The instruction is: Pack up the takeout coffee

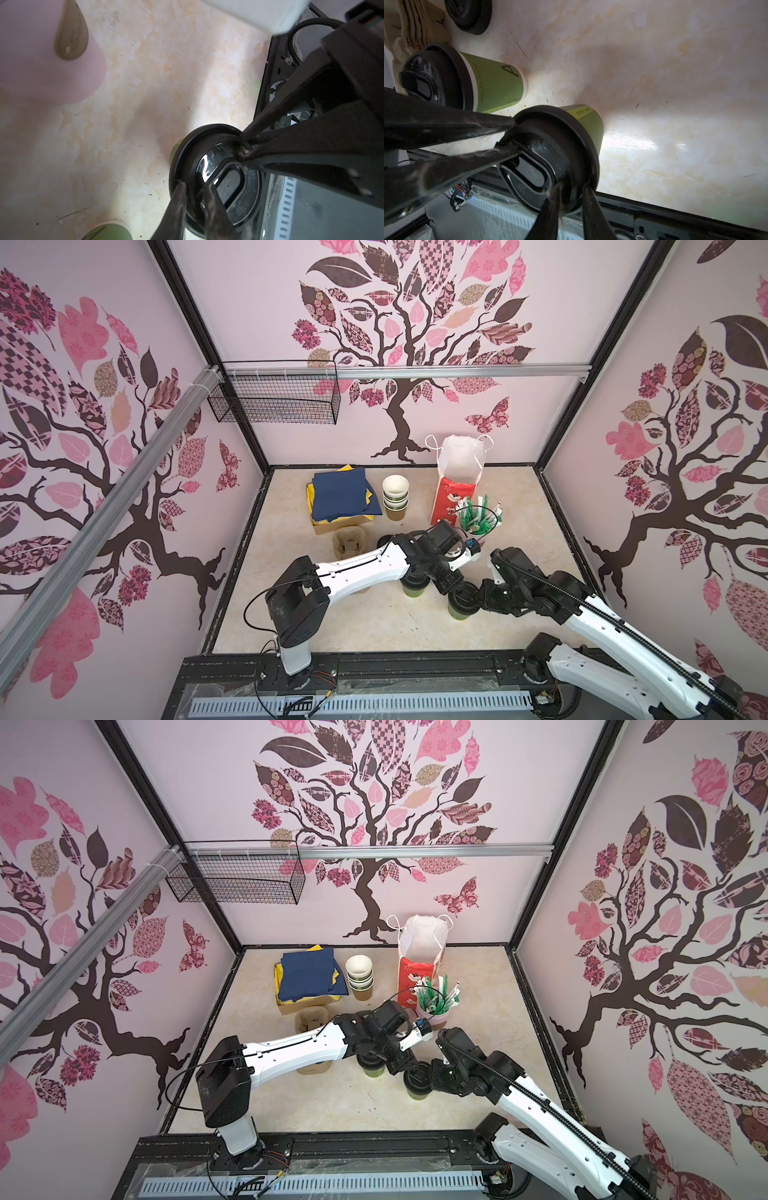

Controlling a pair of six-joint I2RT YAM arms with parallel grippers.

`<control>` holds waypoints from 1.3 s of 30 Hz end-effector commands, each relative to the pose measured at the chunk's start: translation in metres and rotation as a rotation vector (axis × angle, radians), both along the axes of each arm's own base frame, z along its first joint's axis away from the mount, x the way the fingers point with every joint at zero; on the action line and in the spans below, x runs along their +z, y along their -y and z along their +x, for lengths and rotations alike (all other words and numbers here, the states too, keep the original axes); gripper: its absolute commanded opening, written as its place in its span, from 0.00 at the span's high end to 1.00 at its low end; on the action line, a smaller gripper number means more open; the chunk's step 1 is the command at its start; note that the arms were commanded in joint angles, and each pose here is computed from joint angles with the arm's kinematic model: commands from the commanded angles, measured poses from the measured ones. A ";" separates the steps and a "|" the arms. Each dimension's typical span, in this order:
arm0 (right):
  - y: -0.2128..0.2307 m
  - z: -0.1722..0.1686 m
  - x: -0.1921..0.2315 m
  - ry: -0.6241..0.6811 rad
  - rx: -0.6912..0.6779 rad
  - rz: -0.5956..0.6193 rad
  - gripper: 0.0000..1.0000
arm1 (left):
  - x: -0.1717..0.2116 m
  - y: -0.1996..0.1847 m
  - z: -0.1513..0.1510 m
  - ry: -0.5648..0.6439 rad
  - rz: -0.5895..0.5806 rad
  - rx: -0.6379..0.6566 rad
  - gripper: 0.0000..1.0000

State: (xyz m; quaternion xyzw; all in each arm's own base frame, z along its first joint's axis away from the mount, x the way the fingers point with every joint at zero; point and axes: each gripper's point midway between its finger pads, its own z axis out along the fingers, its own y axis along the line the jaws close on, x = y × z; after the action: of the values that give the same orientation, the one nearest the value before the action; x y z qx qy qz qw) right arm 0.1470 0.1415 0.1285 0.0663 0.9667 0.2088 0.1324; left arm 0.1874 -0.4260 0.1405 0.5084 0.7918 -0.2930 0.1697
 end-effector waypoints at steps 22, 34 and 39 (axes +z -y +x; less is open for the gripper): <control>0.037 -0.006 0.008 -0.025 -0.174 -0.120 0.73 | -0.005 0.003 0.010 0.027 0.049 0.006 0.81; 0.027 0.002 0.009 -0.037 -0.171 -0.087 0.75 | -0.006 0.003 0.010 0.029 0.048 0.003 0.81; 0.030 0.012 0.009 -0.017 -0.189 -0.084 0.78 | -0.007 0.002 0.010 0.030 0.051 0.003 0.81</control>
State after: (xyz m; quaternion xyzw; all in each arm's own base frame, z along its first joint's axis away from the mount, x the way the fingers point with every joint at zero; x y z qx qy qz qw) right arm 0.1579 0.1173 0.1378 0.1018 0.9699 0.1567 0.1560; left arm 0.1931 -0.4287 0.1414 0.5118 0.7928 -0.2817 0.1740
